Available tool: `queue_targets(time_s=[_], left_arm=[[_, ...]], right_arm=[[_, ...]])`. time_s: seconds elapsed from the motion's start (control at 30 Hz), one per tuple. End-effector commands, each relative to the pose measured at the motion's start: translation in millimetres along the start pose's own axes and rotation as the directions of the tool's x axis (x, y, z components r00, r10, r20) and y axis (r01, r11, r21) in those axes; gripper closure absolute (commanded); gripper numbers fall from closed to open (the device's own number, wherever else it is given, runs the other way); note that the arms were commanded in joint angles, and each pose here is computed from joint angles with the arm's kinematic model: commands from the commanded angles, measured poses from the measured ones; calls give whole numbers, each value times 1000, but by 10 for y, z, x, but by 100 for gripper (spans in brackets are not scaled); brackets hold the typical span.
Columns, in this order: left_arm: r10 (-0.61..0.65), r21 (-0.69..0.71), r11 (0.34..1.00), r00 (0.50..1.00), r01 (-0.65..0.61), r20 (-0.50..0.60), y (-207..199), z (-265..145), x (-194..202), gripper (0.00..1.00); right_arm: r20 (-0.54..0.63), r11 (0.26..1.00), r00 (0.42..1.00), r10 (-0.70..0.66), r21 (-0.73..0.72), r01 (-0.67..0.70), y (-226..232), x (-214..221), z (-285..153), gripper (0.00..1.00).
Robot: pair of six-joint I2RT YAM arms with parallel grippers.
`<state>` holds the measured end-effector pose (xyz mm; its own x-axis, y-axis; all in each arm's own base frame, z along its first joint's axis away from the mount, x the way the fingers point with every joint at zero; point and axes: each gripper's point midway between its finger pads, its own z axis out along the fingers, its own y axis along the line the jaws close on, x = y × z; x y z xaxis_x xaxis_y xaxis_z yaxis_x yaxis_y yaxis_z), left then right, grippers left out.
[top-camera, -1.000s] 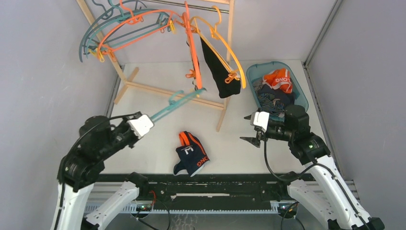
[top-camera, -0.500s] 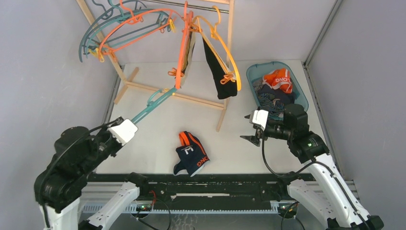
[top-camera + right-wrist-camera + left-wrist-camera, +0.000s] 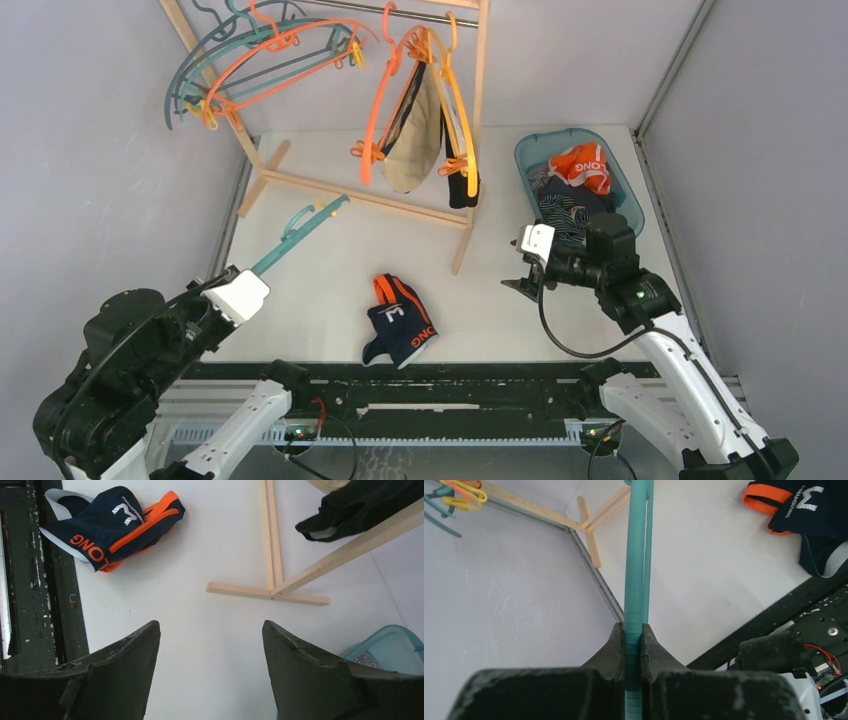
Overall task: Remove the underwear clipped to the hanger
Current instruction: Place the hanger on the clothesline.
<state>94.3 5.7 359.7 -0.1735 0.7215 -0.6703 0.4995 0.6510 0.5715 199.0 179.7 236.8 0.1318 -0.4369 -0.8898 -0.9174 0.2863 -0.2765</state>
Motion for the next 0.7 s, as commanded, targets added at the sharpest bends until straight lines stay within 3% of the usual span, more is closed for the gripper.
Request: queue_targets(time_s=[0.0, 0.23, 0.43, 0.67], left_arm=[[-50, -176, 983, 997, 58, 51, 370, -57, -169, 100], [-171, -244, 942, 955, 231, 243, 831, 355, -882, 100], [-234, -243, 914, 911, 325, 339, 1181, 900, -1446, 100], [-271, -252, 883, 867, 397, 418, 1446, 1342, -1826, 100]], right_arm=[[9, 999, 1000, -15, 30, 15, -88, -41, -4, 26], [-4, 999, 1000, 6, 39, -6, -135, 12, -3, 26], [-6, 999, 1000, 3, 50, -3, -156, 45, -3, 26], [-12, 999, 1000, 3, 48, -3, -159, 67, 8, 26]])
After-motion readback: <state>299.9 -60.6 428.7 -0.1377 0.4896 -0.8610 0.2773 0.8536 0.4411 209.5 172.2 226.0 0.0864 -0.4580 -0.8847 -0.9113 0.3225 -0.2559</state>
